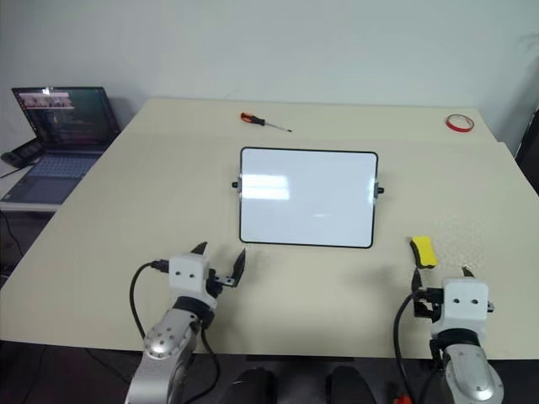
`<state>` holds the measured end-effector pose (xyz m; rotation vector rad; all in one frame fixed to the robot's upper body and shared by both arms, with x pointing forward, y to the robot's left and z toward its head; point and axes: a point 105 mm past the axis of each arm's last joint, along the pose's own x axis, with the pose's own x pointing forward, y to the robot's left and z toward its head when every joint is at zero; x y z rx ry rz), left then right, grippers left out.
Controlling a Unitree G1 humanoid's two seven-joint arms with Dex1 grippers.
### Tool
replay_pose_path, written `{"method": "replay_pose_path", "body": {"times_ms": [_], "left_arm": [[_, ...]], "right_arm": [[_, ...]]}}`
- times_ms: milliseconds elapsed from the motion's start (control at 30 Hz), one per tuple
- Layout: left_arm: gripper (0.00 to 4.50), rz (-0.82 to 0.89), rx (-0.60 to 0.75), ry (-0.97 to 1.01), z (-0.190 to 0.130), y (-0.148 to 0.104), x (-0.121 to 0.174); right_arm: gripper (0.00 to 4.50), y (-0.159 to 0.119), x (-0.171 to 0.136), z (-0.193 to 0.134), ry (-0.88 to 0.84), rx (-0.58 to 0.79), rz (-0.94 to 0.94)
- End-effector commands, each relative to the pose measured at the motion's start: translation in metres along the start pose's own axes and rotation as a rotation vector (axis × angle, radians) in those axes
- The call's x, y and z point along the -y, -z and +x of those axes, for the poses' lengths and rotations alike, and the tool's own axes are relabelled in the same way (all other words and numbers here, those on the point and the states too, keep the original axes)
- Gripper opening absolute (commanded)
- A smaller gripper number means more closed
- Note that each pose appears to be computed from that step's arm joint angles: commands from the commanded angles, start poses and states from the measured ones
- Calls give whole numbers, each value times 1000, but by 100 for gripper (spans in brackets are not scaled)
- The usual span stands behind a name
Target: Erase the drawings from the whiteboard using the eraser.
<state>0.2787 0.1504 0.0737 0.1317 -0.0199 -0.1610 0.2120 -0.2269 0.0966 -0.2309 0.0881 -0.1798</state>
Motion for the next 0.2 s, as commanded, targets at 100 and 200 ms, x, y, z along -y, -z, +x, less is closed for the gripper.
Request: {"method": "replay_pose_path", "body": {"times_ms": [100,200], "left_arm": [[450,-9,67,14,4,-12,10],[450,-16,95,33,10,-15,15]], "right_arm": [[445,-12,10,-11,25,42,-27],[445,-19,11,-9,-1,61,-64]]}}
